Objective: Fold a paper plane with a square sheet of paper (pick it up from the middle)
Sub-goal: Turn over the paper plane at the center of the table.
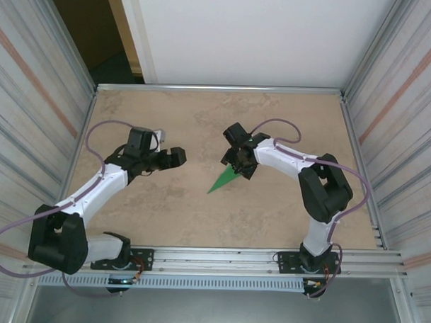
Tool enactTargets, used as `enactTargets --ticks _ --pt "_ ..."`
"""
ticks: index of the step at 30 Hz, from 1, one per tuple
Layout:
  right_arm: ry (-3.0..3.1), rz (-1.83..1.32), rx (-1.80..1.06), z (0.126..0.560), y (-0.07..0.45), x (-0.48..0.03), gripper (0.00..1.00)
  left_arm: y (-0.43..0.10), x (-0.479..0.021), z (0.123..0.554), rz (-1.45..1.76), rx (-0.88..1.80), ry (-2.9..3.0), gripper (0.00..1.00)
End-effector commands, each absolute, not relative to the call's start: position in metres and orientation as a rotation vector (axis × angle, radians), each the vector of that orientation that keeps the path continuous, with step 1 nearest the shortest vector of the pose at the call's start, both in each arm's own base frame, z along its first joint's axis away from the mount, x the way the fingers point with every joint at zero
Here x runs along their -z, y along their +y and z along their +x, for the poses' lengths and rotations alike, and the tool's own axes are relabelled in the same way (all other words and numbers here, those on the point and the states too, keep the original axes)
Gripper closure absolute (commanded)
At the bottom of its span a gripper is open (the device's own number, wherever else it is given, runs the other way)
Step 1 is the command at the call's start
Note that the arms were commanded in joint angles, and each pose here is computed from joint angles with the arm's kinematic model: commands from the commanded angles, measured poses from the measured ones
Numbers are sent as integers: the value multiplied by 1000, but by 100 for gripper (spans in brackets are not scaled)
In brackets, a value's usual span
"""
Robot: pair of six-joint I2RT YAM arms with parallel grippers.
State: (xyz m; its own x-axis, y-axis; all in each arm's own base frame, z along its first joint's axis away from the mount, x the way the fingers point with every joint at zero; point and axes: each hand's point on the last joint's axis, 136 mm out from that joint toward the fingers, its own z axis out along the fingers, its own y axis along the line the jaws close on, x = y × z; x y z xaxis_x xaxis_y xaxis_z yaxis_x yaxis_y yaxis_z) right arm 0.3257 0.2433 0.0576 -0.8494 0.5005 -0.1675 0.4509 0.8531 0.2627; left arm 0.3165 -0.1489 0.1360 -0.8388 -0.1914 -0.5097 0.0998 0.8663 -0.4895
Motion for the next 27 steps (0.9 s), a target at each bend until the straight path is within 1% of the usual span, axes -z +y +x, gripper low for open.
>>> enactTargets --ticks 1,7,15,18,21,24,27 --pt "2794 853 -198 318 234 -52 29 -145 -132 314 -35 670 2479 7" --pt "2779 910 -150 308 232 -53 34 -148 -130 315 -28 686 2491 7" --pt "2750 985 -120 298 224 -52 49 -151 -127 314 -32 707 2505 6" --pt "2747 997 -120 299 223 -48 52 -152 -127 315 -32 713 2510 5" --pt "2746 1004 -123 302 223 -45 57 -153 -126 315 -31 717 2516 4" --pt "2742 1011 -122 304 222 -43 66 -153 -127 315 -30 722 2515 3" --pt "2725 1018 -122 308 219 -43 77 -154 -128 315 -29 733 2507 3"
